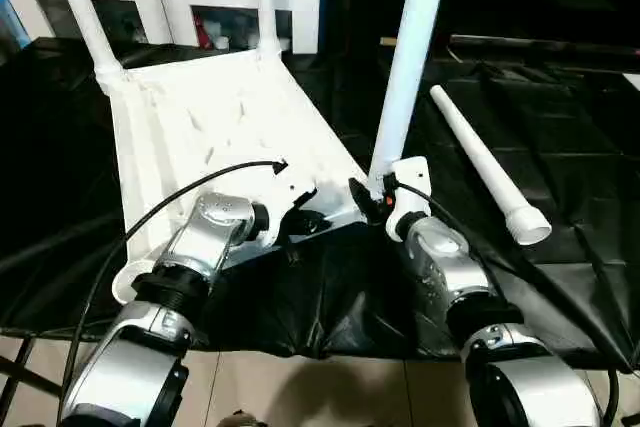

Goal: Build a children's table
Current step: Rotate leg to tighten

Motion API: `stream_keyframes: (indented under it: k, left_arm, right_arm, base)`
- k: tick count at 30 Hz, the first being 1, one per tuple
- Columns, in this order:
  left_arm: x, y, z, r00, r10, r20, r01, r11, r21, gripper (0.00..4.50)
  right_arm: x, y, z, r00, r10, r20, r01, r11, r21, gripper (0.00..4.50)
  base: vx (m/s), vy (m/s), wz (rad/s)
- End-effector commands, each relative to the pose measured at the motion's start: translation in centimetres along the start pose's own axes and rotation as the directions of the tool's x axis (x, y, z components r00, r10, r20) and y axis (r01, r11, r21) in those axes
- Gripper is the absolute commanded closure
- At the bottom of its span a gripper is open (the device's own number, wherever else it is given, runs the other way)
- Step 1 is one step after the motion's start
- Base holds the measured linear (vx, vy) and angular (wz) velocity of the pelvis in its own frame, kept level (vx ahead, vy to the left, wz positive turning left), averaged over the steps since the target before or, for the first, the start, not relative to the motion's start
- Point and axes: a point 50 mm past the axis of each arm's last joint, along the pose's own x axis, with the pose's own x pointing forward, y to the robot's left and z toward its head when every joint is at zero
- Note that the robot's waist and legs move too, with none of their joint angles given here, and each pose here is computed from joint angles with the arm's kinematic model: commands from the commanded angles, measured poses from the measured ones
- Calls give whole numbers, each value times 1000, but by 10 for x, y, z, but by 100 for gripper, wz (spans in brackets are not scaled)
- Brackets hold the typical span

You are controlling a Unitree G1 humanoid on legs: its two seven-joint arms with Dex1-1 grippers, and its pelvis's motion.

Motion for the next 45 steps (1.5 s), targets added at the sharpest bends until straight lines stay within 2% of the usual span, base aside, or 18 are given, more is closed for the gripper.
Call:
stream_keyframes:
  k: [1,4,5,8,10,14,15,16,17,19,25,30,33,36,38,40,43,45]
  left_arm:
    - [13,-18,19,986,-100,131,95,995,41,450]
    - [6,-17,13,983,-145,114,139,988,60,450]
    - [-1,-18,9,974,-205,102,197,977,77,450]
    - [-7,-18,6,964,-250,95,243,966,87,450]
    - [-17,-17,3,948,-308,81,301,949,90,450]
    - [-24,-15,-1,940,-338,55,332,938,97,450]
    - [-30,-13,-5,931,-364,37,359,929,94,450]
    - [-30,-13,-5,931,-364,37,359,929,94,450]
    - [-35,-13,-8,921,-388,22,385,919,89,450]
    - [-39,-11,-10,916,-400,7,398,913,91,450]
    - [-47,-9,-16,902,-431,-34,432,898,87,450]
    - [-50,-7,-17,901,-432,-36,433,897,85,450]
    - [-48,-4,-16,919,-393,-26,393,916,82,450]
    - [-41,2,-12,959,-285,-5,284,956,77,450]
    - [-34,8,-10,982,-188,1,187,981,55,450]
    - [-32,9,-9,986,-166,2,166,985,48,450]
    - [-13,2,2,993,-101,52,101,995,8,450]
    - [-2,-3,7,994,-80,72,81,997,-5,450]
  right_arm:
    - [6,28,2,983,182,13,-181,983,-10,56]
    - [2,23,5,960,279,12,-277,959,-57,38]
    - [-4,20,5,920,391,-15,-391,916,-89,38]
    - [-9,19,4,872,488,-43,-490,865,-110,38]
    - [-20,19,2,747,656,-111,-665,735,-133,38]
    - [-27,17,1,666,728,-162,-746,653,-129,38]
    - [-32,16,0,591,780,-205,-806,581,-112,62]
    - [-32,16,0,591,780,-205,-806,581,-112,70]
    - [-35,16,-1,535,810,-240,-843,527,-102,73]
    - [-38,16,-2,490,829,-269,-870,485,-92,105]
    - [-44,19,-4,377,869,-319,-923,381,-53,144]
    - [-45,21,-4,358,880,-311,-930,365,-37,168]
    - [-42,23,-5,414,870,-266,-906,422,-29,172]
    - [-32,21,-4,576,792,-203,-812,583,-29,173]
    - [-22,17,-4,728,665,-168,-680,732,-48,173]
    - [-20,16,-4,760,631,-158,-644,764,-48,174]
    - [-9,13,-11,914,384,-134,-390,921,-21,175]
    - [-5,13,-14,963,237,-130,-241,971,-10,175]
  base:
    - [0,0,0]
    - [0,0,0]
    - [0,0,0]
    - [0,0,0]
    - [0,0,0]
    - [0,0,0]
    - [0,0,0]
    - [0,0,0]
    - [0,0,0]
    - [0,0,0]
    - [0,0,0]
    - [0,0,0]
    - [0,0,0]
    - [0,0,0]
    - [0,0,0]
    - [0,0,0]
    - [0,0,0]
    - [0,0,0]
